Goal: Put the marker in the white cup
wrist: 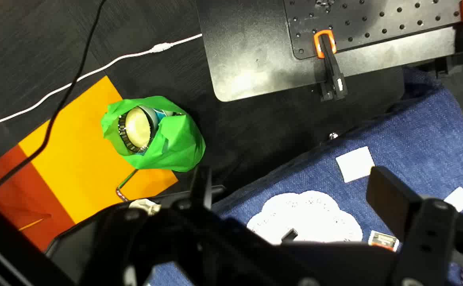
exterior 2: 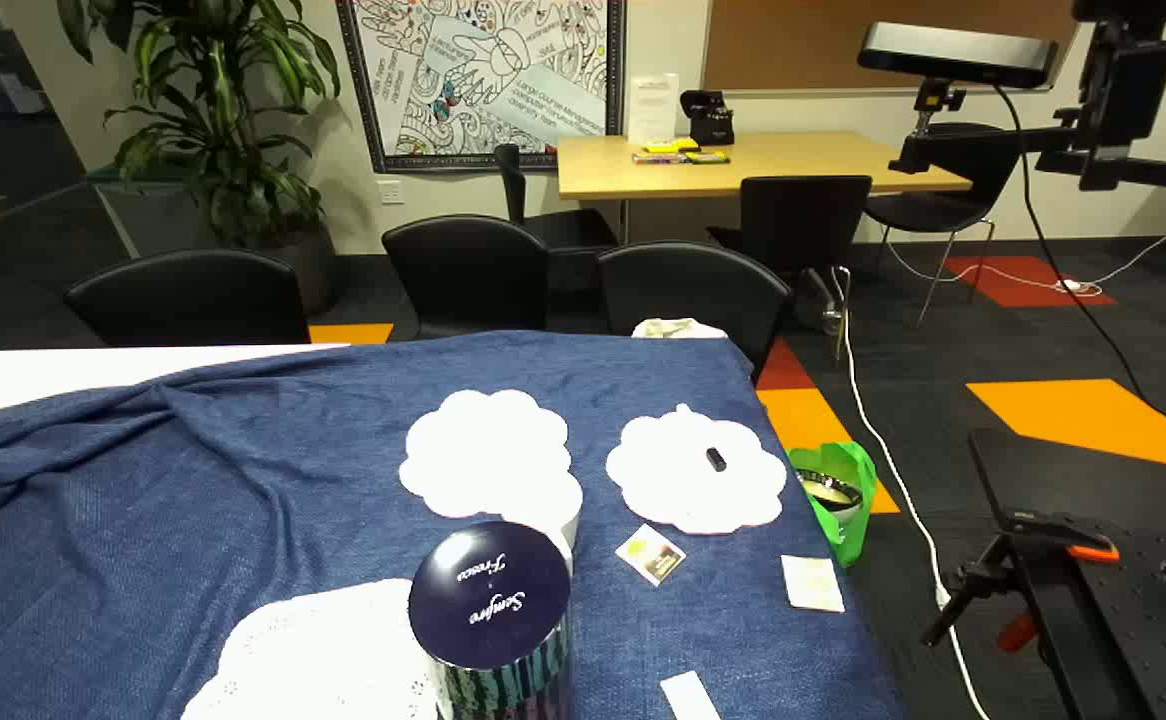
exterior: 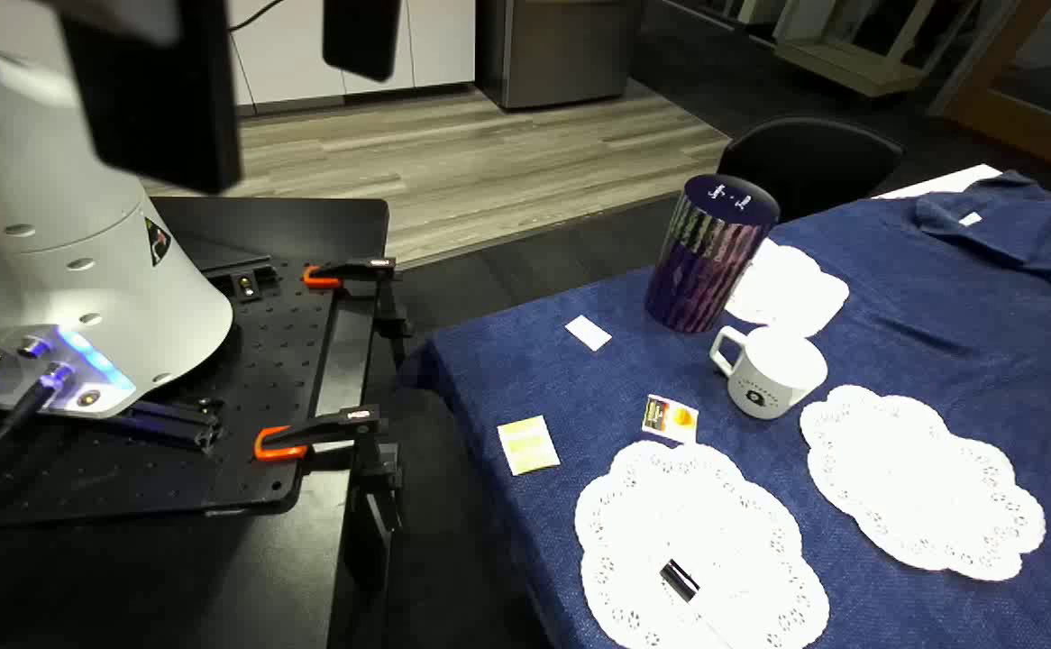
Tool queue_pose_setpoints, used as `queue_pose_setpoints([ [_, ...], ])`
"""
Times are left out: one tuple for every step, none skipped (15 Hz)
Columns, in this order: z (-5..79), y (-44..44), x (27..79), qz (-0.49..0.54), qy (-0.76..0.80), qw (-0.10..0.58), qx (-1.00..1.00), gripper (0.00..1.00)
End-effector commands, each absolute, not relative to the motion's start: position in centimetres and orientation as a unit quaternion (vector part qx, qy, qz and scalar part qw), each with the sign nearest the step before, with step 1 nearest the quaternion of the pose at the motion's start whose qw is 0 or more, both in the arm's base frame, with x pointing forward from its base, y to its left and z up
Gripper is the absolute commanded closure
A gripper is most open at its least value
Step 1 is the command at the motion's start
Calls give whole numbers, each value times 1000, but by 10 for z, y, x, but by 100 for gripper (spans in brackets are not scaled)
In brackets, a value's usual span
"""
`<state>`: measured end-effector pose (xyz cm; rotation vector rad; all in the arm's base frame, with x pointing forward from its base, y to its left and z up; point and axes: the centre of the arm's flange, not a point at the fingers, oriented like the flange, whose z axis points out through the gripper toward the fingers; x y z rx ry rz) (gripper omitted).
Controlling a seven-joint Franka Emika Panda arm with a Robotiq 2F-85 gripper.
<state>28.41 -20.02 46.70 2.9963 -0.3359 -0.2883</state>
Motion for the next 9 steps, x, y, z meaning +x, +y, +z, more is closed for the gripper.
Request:
queue_pose_setpoints([
  [467, -200, 284, -95, -111, 56, 988, 0],
  [467, -200, 284, -95, -111, 56, 988, 0],
  [467, -200, 284, -95, -111, 56, 988, 0],
  [467, -200, 284, -95, -111, 56, 988, 0],
  [467, -200, 284, -95, -111, 56, 988, 0],
  [467, -200, 284, -95, -111, 56, 988, 0],
  [467, -200, 284, -95, -111, 56, 988, 0],
  [465, -197, 290, -97, -114, 56, 987, 0],
  [463, -194, 295, -96, -124, 60, 986, 0],
])
